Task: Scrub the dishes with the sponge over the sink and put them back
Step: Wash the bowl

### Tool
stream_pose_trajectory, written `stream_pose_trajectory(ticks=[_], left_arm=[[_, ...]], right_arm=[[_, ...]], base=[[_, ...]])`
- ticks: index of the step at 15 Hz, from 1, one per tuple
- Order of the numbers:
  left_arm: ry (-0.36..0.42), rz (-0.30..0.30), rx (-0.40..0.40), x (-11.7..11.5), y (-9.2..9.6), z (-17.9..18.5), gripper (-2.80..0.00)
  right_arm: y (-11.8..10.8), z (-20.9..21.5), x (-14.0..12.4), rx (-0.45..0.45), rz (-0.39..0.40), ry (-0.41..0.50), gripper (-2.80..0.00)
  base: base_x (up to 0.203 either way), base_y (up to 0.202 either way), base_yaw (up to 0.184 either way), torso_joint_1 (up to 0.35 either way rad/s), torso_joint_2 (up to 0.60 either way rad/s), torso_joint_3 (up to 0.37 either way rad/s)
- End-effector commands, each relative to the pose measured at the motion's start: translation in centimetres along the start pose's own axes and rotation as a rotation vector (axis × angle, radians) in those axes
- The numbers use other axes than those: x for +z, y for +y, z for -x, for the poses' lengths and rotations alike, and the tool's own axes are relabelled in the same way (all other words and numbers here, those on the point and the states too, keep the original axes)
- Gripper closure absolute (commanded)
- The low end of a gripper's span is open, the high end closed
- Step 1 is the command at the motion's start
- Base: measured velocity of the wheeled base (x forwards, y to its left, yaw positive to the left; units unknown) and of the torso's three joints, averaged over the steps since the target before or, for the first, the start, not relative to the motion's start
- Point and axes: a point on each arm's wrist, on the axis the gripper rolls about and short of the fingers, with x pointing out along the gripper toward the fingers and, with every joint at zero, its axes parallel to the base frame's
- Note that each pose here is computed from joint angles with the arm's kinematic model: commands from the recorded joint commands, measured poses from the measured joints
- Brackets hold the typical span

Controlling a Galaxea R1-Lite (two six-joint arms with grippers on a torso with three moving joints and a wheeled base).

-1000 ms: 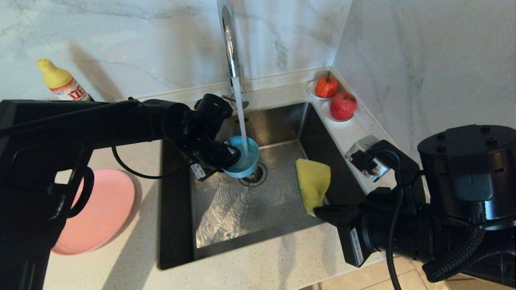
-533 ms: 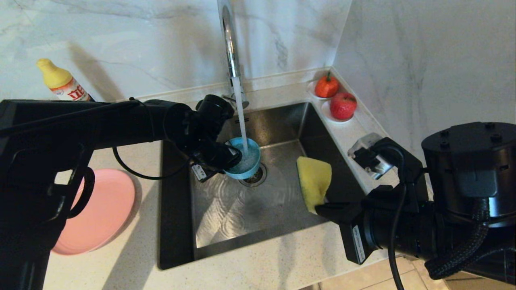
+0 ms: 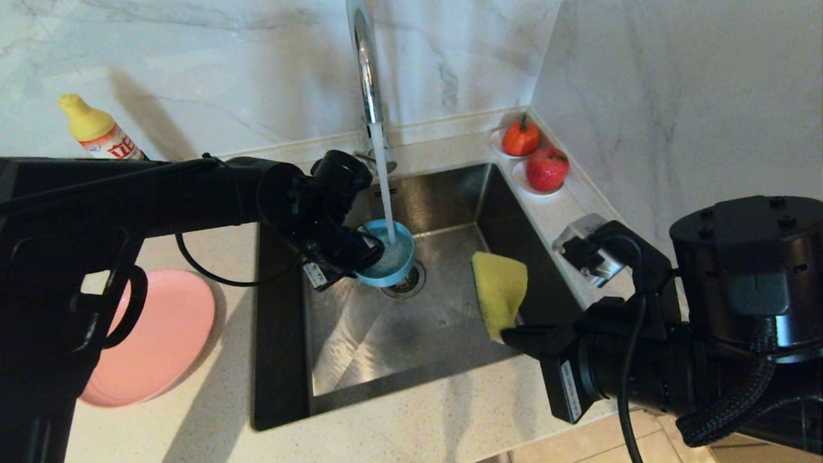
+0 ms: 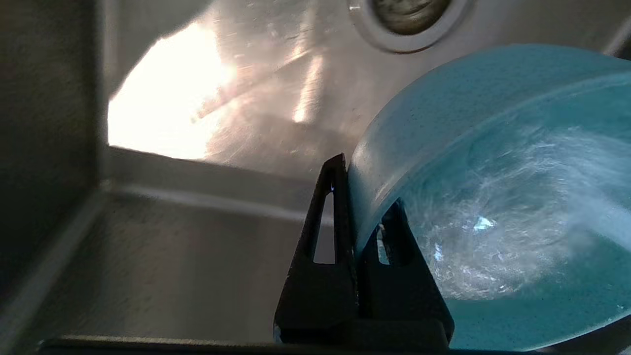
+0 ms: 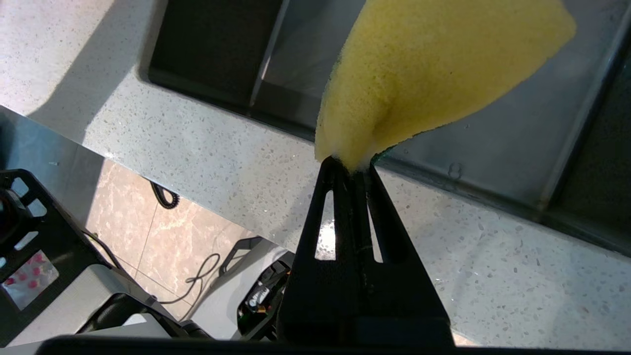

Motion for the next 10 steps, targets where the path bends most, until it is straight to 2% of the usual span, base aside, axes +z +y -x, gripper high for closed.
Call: stream_pose_trajectory(ticks=[1,3,6,10], left_arm=[[-0.011,-0.006,0.054,0.5,0.9,1.5,0.00],[-0.063,-0.048,0.094,1.3,1.7,3.6,0.00],[-0.143,-0.112,0.106,2.2,2.6,7.1,0.00],[-0.239,-0.202,0.046,2.8,3.2,11.8,0.00]], right_arm=[[0.0,0.3,0.2,0.001,-0.004,-0.011,0.00],[0.0,0.7,0.4,0.003,-0.004,-0.015,0.00],[-0.1,0.6,0.0,-0.003,-0.002,0.023,0.00],[-0.2,0.8,-0.5,-0.008,-0.001,0.041,0.00]], base=[[0.000,0.000,0.000,0.000,0.00,0.000],[0.000,0.000,0.000,0.000,0.00,0.000],[0.000,0.000,0.000,0.000,0.00,0.000],[0.000,0.000,0.000,0.000,0.00,0.000]])
